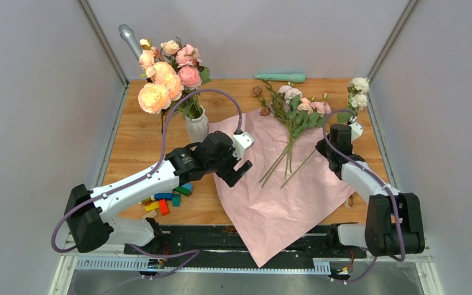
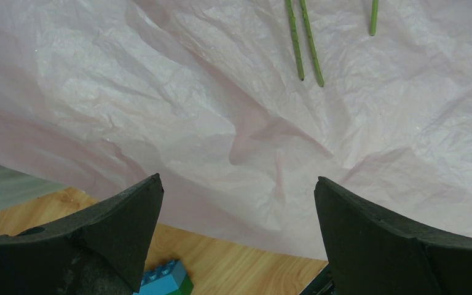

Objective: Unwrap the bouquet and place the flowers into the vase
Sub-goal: Pick up the fake flower from the wrapping paper.

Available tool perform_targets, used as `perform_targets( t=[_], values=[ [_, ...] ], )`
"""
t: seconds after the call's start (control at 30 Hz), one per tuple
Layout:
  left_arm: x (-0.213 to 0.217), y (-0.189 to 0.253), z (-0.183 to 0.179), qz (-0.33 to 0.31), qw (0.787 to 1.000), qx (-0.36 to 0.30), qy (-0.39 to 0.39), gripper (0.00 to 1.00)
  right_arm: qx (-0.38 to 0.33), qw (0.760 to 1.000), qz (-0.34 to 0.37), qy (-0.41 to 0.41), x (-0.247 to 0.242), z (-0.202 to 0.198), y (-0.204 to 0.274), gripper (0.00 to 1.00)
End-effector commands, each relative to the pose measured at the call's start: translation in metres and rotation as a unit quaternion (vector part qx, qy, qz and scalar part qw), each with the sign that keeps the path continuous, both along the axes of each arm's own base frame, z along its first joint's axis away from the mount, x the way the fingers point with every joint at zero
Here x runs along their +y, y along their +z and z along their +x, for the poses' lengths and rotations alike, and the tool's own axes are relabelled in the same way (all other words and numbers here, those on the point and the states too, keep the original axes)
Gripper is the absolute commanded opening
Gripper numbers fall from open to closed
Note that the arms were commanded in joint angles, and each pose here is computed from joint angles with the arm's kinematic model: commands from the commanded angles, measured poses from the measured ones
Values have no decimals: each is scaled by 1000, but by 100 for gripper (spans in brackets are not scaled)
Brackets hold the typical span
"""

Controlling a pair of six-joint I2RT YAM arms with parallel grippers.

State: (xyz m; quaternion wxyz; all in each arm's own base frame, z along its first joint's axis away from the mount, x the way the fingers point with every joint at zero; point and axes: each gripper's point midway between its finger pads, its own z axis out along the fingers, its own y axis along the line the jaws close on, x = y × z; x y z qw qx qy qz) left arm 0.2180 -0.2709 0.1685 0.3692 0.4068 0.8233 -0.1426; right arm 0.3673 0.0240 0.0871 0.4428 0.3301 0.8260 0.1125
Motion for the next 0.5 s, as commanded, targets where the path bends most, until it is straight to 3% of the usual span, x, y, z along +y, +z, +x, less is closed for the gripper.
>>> perform_targets(
  t=[0.0,0.23,0.47],
  values=[
    [-1,14,2,-13,1000,-20,-4,100,-5,995,-96,-31,-30,-11,25,0],
    [-7,25,-3,-42,999,-23,-20,100,-33,988,-151,-16,-41,-34,59,0],
    [-32,62,-23,-106,991,-35,-70,98,-163,963,-132,168,23,-49,129,0]
  ],
)
